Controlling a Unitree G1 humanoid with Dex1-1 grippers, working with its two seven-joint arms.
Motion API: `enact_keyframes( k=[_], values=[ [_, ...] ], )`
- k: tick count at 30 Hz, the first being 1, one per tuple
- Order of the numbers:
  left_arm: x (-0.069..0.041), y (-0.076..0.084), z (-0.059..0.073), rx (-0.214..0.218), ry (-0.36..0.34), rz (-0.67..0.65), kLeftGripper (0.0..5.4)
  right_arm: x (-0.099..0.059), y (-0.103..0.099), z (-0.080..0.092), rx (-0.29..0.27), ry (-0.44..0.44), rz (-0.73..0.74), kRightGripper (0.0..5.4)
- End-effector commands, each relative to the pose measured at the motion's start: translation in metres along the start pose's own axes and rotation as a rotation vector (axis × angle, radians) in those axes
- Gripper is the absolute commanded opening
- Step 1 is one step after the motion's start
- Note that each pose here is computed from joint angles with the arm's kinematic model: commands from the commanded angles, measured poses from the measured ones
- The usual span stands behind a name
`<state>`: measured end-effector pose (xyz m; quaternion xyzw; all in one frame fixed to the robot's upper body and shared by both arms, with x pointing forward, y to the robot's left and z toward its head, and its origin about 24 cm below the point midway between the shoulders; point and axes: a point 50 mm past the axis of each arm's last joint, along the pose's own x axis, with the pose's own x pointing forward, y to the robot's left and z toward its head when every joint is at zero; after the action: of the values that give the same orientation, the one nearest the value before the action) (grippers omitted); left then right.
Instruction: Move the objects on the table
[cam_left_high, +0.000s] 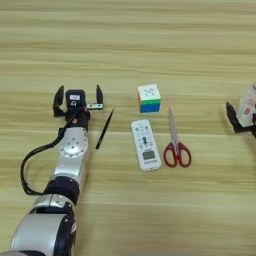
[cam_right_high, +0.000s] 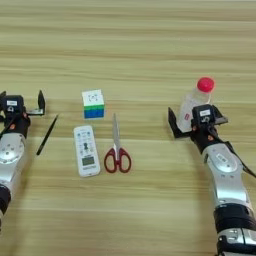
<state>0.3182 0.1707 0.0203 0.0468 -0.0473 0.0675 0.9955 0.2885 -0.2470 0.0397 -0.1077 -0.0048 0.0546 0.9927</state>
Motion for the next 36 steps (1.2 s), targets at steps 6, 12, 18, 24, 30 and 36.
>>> enact_keyframes(
  k=[6, 12, 18, 24, 30, 36],
  values=[
    [0.002, -0.003, 0.003, 0.001, -0.009, -0.001, 5.40, -0.008, 0.001, -0.004, 0.001, 0.034, 0.027, 5.38],
    [0.002, -0.004, 0.003, 0.000, -0.010, 0.000, 5.40, -0.025, 0.000, -0.004, 0.000, 0.072, 0.065, 5.38],
    [0.002, -0.009, 0.004, 0.000, -0.014, -0.001, 5.40, -0.038, -0.001, -0.007, 0.003, 0.137, 0.105, 5.38],
    [0.002, -0.012, 0.005, -0.002, -0.017, -0.001, 5.40, -0.054, 0.003, -0.008, -0.004, 0.224, 0.176, 5.38],
    [0.002, -0.012, 0.006, 0.000, -0.018, 0.001, 5.40, -0.068, 0.016, -0.009, 0.016, 0.322, 0.298, 5.38],
    [0.002, -0.011, 0.006, 0.000, -0.018, 0.001, 5.40, -0.079, 0.035, -0.006, 0.056, 0.371, 0.443, 5.38]
  ],
)
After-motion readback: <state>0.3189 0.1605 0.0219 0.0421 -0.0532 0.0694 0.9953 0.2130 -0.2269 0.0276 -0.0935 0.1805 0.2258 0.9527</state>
